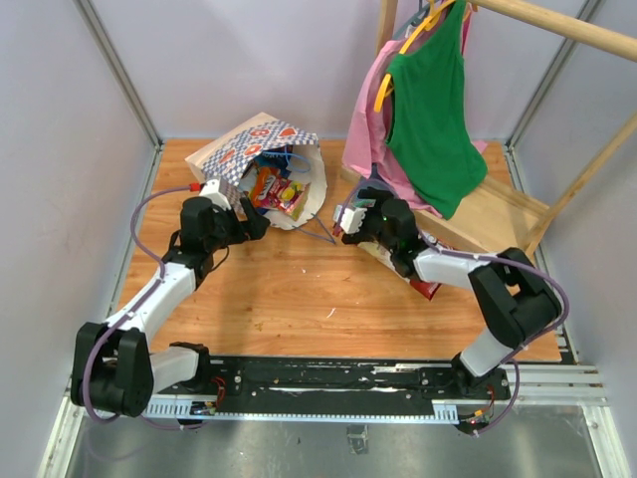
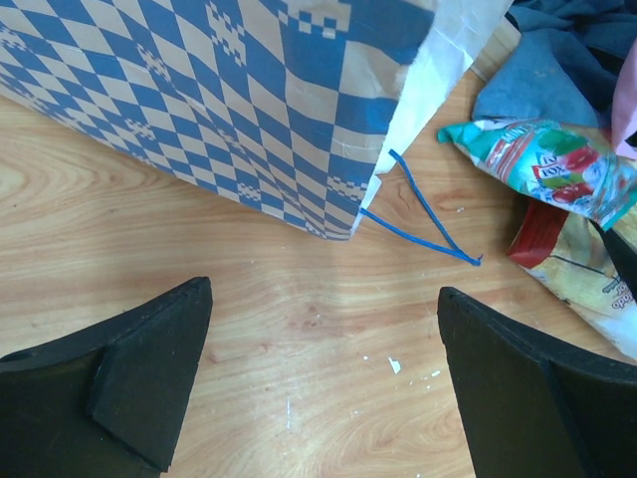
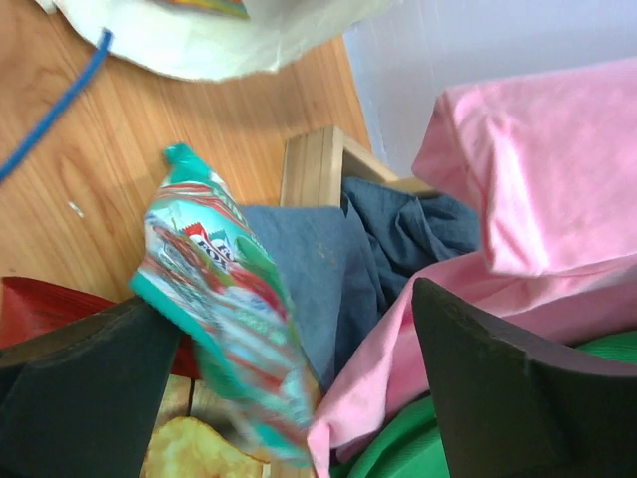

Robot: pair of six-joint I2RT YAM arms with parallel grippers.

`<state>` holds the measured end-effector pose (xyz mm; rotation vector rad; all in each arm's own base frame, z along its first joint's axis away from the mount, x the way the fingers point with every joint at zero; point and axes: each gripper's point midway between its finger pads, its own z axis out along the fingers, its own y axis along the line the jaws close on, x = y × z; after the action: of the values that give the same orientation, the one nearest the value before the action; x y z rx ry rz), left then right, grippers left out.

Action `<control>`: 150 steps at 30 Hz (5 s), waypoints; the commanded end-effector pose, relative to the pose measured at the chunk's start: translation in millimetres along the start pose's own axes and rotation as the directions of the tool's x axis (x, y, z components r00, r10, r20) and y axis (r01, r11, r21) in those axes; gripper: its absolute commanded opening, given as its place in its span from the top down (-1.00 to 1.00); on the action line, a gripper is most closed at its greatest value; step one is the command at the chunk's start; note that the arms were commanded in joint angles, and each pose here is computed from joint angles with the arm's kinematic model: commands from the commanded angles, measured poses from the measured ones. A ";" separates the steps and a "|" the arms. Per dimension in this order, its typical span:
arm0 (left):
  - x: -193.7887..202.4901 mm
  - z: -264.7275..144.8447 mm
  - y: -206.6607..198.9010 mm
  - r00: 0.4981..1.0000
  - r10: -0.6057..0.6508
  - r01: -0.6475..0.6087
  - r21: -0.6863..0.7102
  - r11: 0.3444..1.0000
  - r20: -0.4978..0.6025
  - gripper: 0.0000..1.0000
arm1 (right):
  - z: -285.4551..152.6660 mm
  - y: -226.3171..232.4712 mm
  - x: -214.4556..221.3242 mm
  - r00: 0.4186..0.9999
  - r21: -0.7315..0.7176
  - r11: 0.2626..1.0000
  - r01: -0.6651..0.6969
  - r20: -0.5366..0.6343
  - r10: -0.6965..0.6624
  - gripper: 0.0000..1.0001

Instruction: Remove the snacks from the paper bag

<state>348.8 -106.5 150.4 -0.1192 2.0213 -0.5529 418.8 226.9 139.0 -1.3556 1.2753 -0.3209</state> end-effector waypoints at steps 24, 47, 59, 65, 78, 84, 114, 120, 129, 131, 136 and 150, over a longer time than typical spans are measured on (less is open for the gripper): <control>-59.9 16.1 37.6 0.982 0.158 -0.116 -0.331 0.937 0.104 -0.49 | 91.4 -73.2 -86.5 0.437 -0.046 0.457 -0.888 0.219 0.872 -0.79; -59.5 30.1 14.8 0.977 0.202 -0.156 -0.418 0.895 0.066 -0.26 | 168.0 -45.4 -42.6 0.328 -0.154 0.348 -0.925 0.144 0.934 0.43; -53.3 19.9 36.3 0.973 0.219 -0.148 -0.526 0.837 0.075 0.83 | 165.4 -34.2 -50.0 0.292 -0.199 0.315 -0.928 0.139 0.946 0.99; -52.1 19.6 67.0 0.975 0.221 -0.164 -0.612 0.774 0.019 0.99 | 175.3 -19.6 -70.4 0.312 -0.223 0.333 -0.916 0.126 0.942 0.99; -82.2 3.5 131.3 0.988 0.147 -0.064 -0.703 0.708 0.057 0.99 | 219.4 2.2 -118.3 0.315 -0.285 0.328 -0.901 0.091 0.945 0.99; -96.4 12.1 138.3 0.987 0.145 -0.059 -0.707 0.705 0.062 0.99 | 244.0 -8.3 -136.7 0.301 -0.298 0.317 -0.900 0.099 0.949 0.99; -66.7 -0.2 122.9 0.986 0.088 0.001 -0.536 0.844 0.140 0.75 | 95.8 46.7 -175.1 -0.526 -0.194 -0.552 -0.811 -0.172 0.833 -0.97; -66.0 1.0 117.6 0.986 0.109 -0.031 -0.504 0.863 0.126 0.52 | 149.1 63.3 -202.3 -0.706 -0.194 -0.772 -0.605 -0.317 0.633 -0.97; -75.4 -1.7 100.0 0.984 0.116 -0.049 -0.428 0.903 0.132 -0.91 | 172.0 88.2 -184.8 -0.736 -0.012 -0.764 -0.645 -0.261 0.625 -0.97; -80.7 -5.1 93.6 0.982 0.123 -0.055 -0.408 0.911 0.144 -0.95 | 175.8 89.5 -181.6 -0.741 0.010 -0.764 -0.646 -0.248 0.624 -0.97; -91.8 -13.2 76.7 0.977 0.119 -0.049 -0.352 0.935 0.179 -0.98 | 187.3 94.7 -183.0 -0.755 0.035 -0.774 -0.632 -0.249 0.606 -0.86; -105.5 -26.5 55.4 0.970 0.114 -0.050 -0.286 0.957 0.215 -0.99 | 188.7 117.4 -161.6 -0.719 0.165 -0.701 -0.694 -0.205 0.664 -0.38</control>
<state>385.7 -15.0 194.9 -0.2740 1.9153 -0.1682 467.7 493.1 85.7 0.7321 2.1734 1.3639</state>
